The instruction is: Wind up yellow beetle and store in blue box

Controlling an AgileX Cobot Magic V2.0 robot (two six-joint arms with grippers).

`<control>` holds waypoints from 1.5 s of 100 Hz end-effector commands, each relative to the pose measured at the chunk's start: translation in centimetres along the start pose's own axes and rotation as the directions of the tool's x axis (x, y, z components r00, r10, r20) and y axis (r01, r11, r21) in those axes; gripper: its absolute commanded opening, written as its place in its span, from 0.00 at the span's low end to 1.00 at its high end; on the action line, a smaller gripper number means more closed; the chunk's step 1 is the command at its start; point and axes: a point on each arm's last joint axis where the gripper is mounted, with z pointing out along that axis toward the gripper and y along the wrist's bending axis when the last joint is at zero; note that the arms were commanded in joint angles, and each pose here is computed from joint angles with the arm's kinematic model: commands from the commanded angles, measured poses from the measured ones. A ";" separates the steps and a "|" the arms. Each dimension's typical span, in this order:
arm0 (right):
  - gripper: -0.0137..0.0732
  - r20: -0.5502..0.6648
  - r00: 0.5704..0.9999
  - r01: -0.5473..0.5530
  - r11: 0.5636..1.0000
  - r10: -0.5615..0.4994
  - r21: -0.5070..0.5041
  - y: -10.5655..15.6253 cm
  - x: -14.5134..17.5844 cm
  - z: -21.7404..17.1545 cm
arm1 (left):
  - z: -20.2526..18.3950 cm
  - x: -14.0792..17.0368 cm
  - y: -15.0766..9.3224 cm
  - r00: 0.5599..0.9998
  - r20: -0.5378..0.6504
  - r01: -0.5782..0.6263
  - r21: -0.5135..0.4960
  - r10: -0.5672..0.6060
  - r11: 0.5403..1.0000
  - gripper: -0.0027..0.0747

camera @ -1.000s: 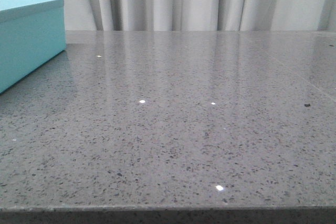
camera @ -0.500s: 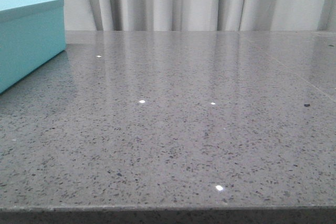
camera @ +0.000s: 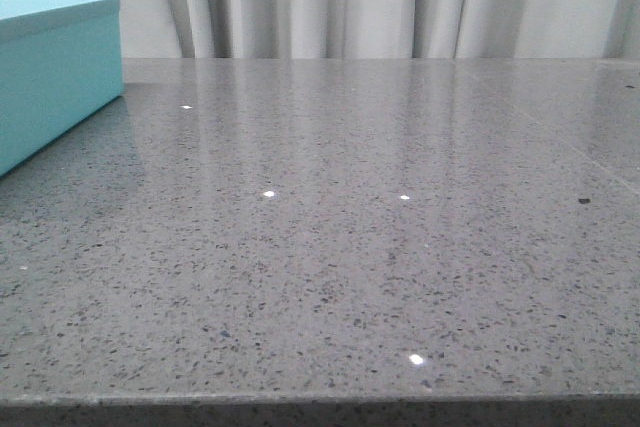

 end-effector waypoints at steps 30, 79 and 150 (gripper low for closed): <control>0.08 0.095 0.995 0.017 1.000 -0.017 -0.001 0.1 -1.4 -0.1 | -0.1 0.8 -0.1 0.997 0.050 0.053 0.018 -0.054 0.998 0.01; 0.08 0.095 0.995 0.017 1.000 -0.017 -0.001 0.1 -1.4 -0.1 | -0.1 0.8 -0.1 0.997 0.050 0.053 0.018 -0.054 0.998 0.01; 0.08 0.316 0.948 0.006 0.998 -0.025 0.061 -1.0 1.5 1.6 | -0.1 0.8 -0.1 0.997 0.050 0.053 0.018 -0.054 0.998 0.01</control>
